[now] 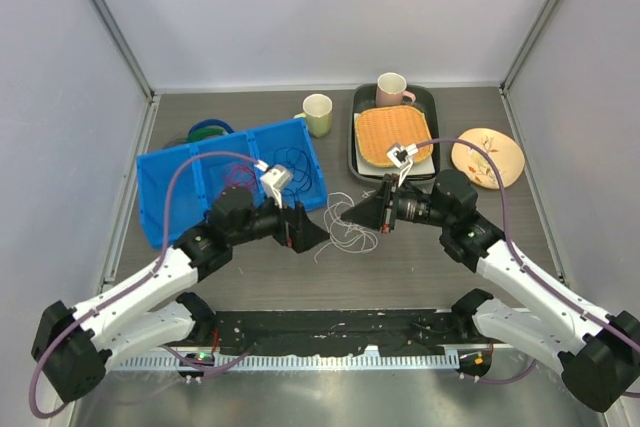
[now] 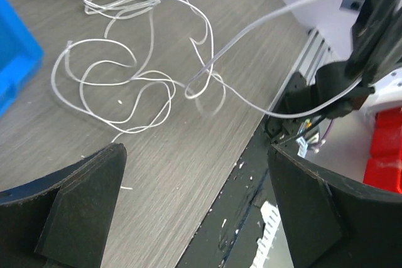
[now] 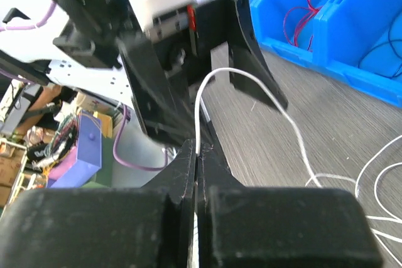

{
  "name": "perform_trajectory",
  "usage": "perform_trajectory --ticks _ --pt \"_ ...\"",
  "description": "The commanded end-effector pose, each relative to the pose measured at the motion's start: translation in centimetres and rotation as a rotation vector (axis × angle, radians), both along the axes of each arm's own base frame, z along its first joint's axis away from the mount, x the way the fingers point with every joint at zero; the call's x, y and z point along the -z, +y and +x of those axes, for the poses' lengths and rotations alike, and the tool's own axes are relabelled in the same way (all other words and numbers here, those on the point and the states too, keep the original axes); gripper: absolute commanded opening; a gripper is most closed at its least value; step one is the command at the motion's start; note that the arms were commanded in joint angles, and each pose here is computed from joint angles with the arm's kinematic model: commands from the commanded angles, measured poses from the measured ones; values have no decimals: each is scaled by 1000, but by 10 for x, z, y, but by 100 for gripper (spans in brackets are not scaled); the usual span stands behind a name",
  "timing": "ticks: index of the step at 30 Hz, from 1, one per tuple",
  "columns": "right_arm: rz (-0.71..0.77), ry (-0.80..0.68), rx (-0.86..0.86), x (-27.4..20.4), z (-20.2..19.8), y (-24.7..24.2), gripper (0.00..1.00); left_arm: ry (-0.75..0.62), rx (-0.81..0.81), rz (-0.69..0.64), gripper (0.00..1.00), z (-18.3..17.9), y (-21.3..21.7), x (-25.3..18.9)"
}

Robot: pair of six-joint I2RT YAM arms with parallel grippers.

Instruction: Untangle the cables

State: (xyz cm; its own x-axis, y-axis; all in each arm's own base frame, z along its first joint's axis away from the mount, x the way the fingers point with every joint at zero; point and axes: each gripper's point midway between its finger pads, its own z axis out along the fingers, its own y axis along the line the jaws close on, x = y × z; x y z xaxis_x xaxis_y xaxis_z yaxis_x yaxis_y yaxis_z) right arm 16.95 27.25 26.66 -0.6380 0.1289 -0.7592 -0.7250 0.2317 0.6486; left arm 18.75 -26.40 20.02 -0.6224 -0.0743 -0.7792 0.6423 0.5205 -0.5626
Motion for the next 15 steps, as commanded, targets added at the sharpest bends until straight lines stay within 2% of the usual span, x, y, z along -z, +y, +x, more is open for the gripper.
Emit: perform_trajectory --ticks 1,4,7,10,11,15 --pt "94 -11 89 -44 12 1 1 -165 24 -15 100 7 -30 -25" --pt "97 68 183 -41 27 -1 1 -231 -60 -12 100 22 -39 -29" --pt "83 117 263 -37 39 -5 1 -256 -76 -14 100 24 -46 -22" --pt "108 143 263 -42 38 -4 1 -297 -119 -38 100 34 -53 -25" --pt "117 149 260 -44 37 -4 1 -307 -182 -31 100 44 -50 -25" --pt "164 205 300 -52 40 -6 1 -322 -206 -51 100 55 -65 -24"
